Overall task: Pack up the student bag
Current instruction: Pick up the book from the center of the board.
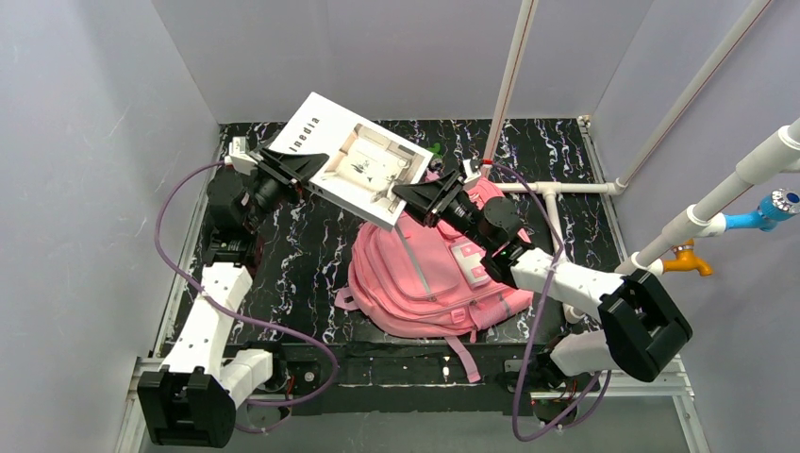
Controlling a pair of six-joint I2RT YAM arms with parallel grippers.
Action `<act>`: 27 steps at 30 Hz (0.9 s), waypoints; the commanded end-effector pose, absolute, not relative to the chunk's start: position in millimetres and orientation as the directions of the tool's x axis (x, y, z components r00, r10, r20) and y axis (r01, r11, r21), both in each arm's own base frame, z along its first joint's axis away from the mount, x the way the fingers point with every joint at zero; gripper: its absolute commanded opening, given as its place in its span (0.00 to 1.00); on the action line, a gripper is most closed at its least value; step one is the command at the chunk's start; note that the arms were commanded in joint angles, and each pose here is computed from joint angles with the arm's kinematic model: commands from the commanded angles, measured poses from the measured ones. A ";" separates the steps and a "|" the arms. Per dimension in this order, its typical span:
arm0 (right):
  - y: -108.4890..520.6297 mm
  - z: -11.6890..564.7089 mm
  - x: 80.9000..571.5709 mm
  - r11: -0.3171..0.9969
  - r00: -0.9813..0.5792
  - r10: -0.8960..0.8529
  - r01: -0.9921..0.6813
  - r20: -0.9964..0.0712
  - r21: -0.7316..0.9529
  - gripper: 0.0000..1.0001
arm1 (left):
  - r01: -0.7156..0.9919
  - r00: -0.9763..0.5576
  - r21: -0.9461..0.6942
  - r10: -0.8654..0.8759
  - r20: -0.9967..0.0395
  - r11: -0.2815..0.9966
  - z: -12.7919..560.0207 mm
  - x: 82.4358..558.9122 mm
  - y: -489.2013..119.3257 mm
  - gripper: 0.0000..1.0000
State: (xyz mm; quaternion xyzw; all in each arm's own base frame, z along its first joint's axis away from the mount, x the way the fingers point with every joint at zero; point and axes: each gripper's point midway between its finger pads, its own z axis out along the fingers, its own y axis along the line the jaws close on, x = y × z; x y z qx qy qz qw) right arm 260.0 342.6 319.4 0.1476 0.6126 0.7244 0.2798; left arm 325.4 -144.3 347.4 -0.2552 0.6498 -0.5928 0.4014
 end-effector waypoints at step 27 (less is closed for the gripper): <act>260.4 362.4 245.0 -0.307 -0.917 0.182 -0.396 -0.355 0.865 0.01 | 0.222 -0.714 -0.850 -0.514 -0.475 0.478 337.4 285.2 -123.5 0.98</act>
